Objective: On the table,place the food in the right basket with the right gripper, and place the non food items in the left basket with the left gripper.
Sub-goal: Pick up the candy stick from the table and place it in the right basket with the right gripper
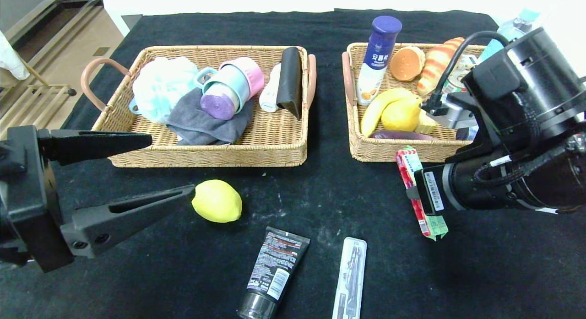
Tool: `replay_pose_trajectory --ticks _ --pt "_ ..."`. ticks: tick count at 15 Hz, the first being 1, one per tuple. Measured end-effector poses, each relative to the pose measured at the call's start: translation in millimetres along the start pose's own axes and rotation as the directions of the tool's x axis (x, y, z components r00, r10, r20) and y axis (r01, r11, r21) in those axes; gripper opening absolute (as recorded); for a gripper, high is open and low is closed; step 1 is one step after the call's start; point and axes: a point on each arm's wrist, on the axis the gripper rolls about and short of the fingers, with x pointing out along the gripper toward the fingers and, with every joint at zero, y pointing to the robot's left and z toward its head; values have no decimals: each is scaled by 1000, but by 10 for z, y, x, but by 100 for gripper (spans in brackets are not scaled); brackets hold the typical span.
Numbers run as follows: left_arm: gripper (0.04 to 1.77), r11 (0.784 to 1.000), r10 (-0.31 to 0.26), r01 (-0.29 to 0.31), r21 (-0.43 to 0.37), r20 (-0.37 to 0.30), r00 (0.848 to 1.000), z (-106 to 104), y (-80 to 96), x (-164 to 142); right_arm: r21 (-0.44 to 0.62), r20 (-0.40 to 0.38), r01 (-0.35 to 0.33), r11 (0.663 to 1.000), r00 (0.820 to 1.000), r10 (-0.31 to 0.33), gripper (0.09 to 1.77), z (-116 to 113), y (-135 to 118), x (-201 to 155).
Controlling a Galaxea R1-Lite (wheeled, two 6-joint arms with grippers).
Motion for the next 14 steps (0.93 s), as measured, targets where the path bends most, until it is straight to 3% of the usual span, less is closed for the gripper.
replay_pose_trajectory --ticks 4,8,11,14 --pt "172 1000 -1 1 0 -1 1000 -1 -1 0 -35 59 -1 999 998 3 32 109 -66 -130" --pt "172 1000 0 0 0 -2 1000 -2 0 1 -25 134 42 999 990 -39 32 293 -259 -225" --pt "172 1000 -1 1 0 -3 1000 -3 0 4 -9 240 86 996 967 -81 32 478 -458 -245" --pt "172 1000 -1 1 0 -3 1000 -3 1 4 -10 268 119 993 957 -112 32 564 -646 -227"
